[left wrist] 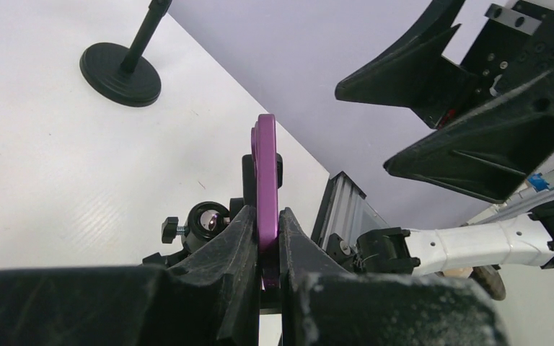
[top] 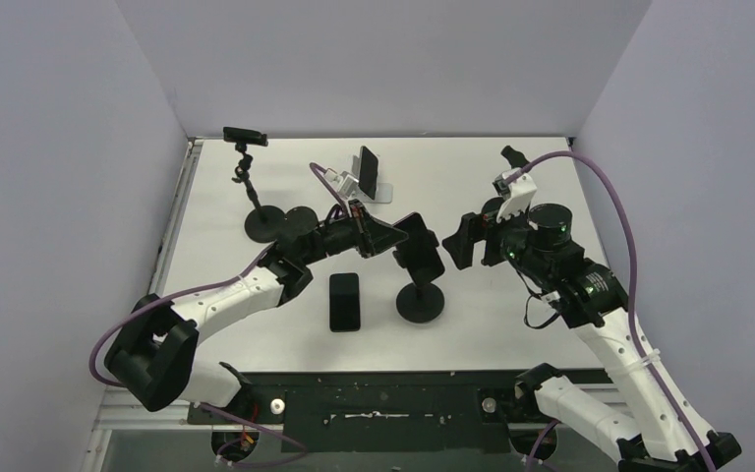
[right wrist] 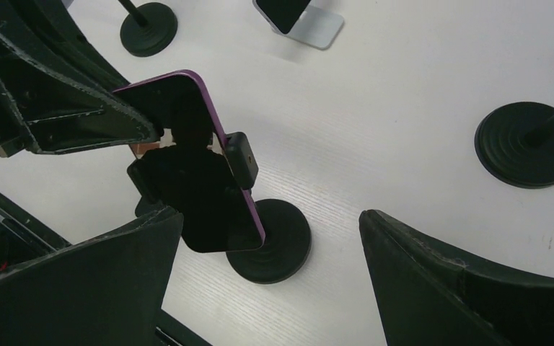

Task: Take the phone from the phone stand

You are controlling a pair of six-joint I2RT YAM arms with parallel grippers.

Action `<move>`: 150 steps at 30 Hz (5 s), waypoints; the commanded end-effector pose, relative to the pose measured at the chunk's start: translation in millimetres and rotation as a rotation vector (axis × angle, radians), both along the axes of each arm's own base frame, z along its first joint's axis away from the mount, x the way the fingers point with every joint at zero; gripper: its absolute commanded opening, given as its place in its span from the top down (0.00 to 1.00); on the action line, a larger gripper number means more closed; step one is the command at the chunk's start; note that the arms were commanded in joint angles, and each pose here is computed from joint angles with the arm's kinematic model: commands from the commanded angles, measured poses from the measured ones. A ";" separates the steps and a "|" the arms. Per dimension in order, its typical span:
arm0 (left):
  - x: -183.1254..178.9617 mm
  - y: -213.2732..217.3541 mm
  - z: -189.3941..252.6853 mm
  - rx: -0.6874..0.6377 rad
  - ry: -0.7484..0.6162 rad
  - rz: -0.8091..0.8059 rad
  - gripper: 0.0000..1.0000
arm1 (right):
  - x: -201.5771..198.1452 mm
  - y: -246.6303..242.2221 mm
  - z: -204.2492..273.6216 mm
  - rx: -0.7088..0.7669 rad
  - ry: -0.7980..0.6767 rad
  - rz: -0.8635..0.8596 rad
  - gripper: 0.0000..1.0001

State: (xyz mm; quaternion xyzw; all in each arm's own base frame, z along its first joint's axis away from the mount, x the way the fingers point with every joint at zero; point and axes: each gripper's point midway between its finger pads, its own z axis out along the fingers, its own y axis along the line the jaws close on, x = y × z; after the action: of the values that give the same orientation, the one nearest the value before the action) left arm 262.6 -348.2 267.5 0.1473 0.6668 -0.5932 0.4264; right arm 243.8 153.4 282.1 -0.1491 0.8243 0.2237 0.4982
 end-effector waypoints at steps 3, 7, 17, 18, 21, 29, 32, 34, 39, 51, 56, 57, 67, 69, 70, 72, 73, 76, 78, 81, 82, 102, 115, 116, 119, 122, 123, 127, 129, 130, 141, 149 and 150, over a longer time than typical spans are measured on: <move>11.8 -3.4 75.3 -0.104 -0.163 0.022 1.00 | -9.3 1.5 20.3 -0.001 -0.071 0.049 0.00; 8.8 -3.2 89.2 -0.097 -0.203 0.020 1.00 | -8.8 4.1 13.3 0.036 -0.079 0.041 0.01; 10.2 2.1 71.0 -0.063 -0.214 0.055 1.00 | -19.7 29.8 3.9 0.057 -0.053 0.218 0.03; 10.4 2.0 66.0 -0.060 -0.198 0.054 1.00 | -21.1 31.9 -0.7 0.047 -0.034 0.238 0.03; 10.1 1.4 57.3 -0.055 -0.152 0.049 1.00 | -22.0 33.1 -10.4 0.021 -0.014 0.254 0.03; 16.1 2.1 31.2 0.018 0.036 0.051 1.00 | -17.4 38.8 -41.4 -0.045 0.014 0.237 0.03; 19.2 6.1 22.2 0.020 0.112 0.043 1.00 | -14.2 41.4 -50.4 -0.075 -0.001 0.224 0.02; 20.6 9.3 19.3 0.010 0.140 0.038 1.00 | -10.8 42.2 -56.4 -0.094 -0.006 0.207 0.02; 21.0 14.1 14.2 0.002 0.155 0.038 1.00 | -5.9 54.0 -58.0 -0.071 -0.021 0.204 0.01; 18.8 15.1 4.5 0.006 0.189 0.011 1.00 | 2.5 79.3 -63.8 -0.088 -0.029 0.231 0.00; 18.7 15.8 3.9 0.002 0.204 0.000 1.00 | 8.2 80.3 -70.6 -0.107 -0.031 0.224 0.00; 18.5 15.6 3.1 0.003 0.208 -0.003 1.00 | 9.2 80.9 -70.2 -0.104 -0.036 0.223 0.01; 22.7 15.6 -3.1 0.016 0.233 0.000 1.00 | 9.3 85.6 -62.7 -0.058 -0.132 0.242 0.03; 23.5 15.7 -3.4 0.016 0.235 0.000 1.00 | 11.7 85.8 -67.2 -0.070 -0.122 0.236 0.03; 23.7 15.7 -2.8 0.014 0.235 0.000 1.00 | 12.0 86.2 -69.7 -0.075 -0.117 0.236 0.04; 24.0 15.6 -3.6 0.015 0.237 0.001 1.00 | 11.7 87.6 -70.7 -0.069 -0.124 0.235 0.05; 24.3 15.9 -4.2 0.016 0.238 0.003 1.00 | 12.2 88.9 -69.0 -0.061 -0.134 0.234 0.05; 24.2 15.4 -5.7 0.018 0.242 0.001 1.00 | 11.2 94.2 -72.8 -0.061 -0.129 0.254 0.07; 25.0 15.6 -6.5 0.019 0.244 0.003 1.00 | 10.6 97.5 -76.9 -0.069 -0.121 0.266 0.08; 25.2 15.3 -5.0 0.018 0.241 0.001 1.00 | 10.1 98.9 -78.3 -0.081 -0.129 0.270 0.13; 25.1 15.4 -5.3 0.018 0.241 0.001 1.00 | 10.2 98.7 -78.0 -0.086 -0.135 0.270 0.15; 24.5 16.4 -7.1 0.021 0.247 -0.007 1.00 | 14.7 99.2 -87.6 -0.190 -0.143 0.258 0.22; 22.6 17.8 -11.3 0.032 0.237 -0.006 1.00 | 9.7 104.0 -67.5 -0.099 -0.145 0.262 0.12; 22.5 17.8 -11.2 0.031 0.236 -0.007 1.00 | 10.8 103.1 -67.9 -0.096 -0.144 0.256 0.12; 22.0 17.9 -10.5 0.030 0.236 -0.009 1.00 | 13.2 101.3 -69.6 -0.094 -0.143 0.247 0.19; 21.2 18.0 -9.6 0.029 0.233 -0.011 1.00 | 14.7 100.5 -70.9 -0.097 -0.142 0.240 0.24; 21.4 18.3 -10.0 0.030 0.233 -0.010 1.00 | 15.0 100.0 -70.1 -0.094 -0.143 0.235 0.23; 21.2 18.6 -11.3 0.032 0.235 -0.010 1.00 | 16.1 97.4 -64.7 -0.084 -0.153 0.218 0.15; 21.2 18.4 -11.1 0.032 0.233 -0.011 1.00 | 17.0 95.5 -65.0 -0.087 -0.152 0.214 0.15; 21.5 18.5 -10.9 0.033 0.231 -0.011 1.00 | 17.4 95.2 -66.1 -0.090 -0.148 0.212 0.17; 15.7 29.4 5.6 -0.044 0.166 0.020 0.56 | 17.1 94.0 -69.8 -0.093 -0.139 0.212 0.72; 9.0 59.0 14.0 -0.113 0.064 0.177 0.39 | 15.1 99.1 -61.1 -0.070 -0.127 0.214 0.88; 6.4 59.7 15.0 -0.127 0.056 0.177 0.39 | 15.1 99.7 -61.1 -0.069 -0.122 0.212 0.93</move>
State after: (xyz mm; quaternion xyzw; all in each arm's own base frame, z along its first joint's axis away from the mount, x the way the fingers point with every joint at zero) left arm 267.8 -298.6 243.3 0.0426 0.7092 -0.5848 0.3913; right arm 250.9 245.2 183.0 -0.2835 0.8031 0.2187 0.4763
